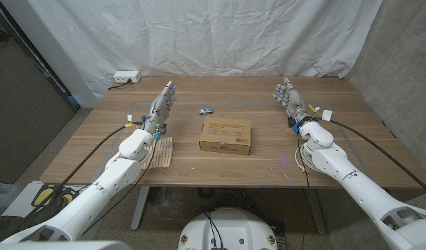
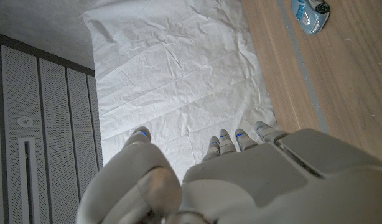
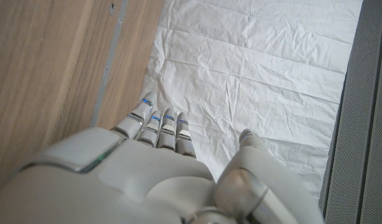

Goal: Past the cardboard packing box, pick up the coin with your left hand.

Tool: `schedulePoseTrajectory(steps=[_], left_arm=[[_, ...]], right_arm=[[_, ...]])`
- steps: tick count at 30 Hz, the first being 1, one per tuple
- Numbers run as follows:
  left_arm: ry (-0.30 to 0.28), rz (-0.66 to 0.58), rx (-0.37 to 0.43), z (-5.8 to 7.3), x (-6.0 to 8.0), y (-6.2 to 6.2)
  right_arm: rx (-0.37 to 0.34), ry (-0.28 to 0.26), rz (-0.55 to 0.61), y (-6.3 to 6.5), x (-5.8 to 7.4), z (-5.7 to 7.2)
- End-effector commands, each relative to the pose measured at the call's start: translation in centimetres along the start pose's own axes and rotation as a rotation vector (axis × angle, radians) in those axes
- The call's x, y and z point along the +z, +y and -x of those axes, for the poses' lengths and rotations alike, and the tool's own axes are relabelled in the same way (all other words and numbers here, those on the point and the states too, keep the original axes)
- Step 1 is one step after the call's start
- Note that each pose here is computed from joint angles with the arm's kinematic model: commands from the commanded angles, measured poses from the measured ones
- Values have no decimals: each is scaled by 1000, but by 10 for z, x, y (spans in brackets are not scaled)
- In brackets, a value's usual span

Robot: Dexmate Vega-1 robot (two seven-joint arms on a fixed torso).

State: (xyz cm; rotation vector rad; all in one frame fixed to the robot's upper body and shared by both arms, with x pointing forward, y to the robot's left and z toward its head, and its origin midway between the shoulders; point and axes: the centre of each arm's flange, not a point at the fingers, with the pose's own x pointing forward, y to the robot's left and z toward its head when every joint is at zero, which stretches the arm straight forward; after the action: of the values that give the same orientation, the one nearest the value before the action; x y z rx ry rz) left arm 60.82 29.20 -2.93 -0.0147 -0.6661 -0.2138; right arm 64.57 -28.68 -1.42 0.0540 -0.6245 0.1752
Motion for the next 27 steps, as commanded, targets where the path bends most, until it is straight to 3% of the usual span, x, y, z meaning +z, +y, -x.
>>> schedulePoseTrajectory(steps=[1, 10, 17, 27], left_arm=[[-43, -14, -16, 16, 6, -3], [-70, -40, -25, 31, 11, -16], [-88, -42, -11, 43, 14, -19], [-104, -74, -27, 46, 22, -25]], right_arm=[[-11, -13, 7, 2, 7, 8], [-10, -34, 11, 3, 13, 11], [1, -46, 3, 2, 12, 13], [-14, -51, -21, -4, 10, 21]])
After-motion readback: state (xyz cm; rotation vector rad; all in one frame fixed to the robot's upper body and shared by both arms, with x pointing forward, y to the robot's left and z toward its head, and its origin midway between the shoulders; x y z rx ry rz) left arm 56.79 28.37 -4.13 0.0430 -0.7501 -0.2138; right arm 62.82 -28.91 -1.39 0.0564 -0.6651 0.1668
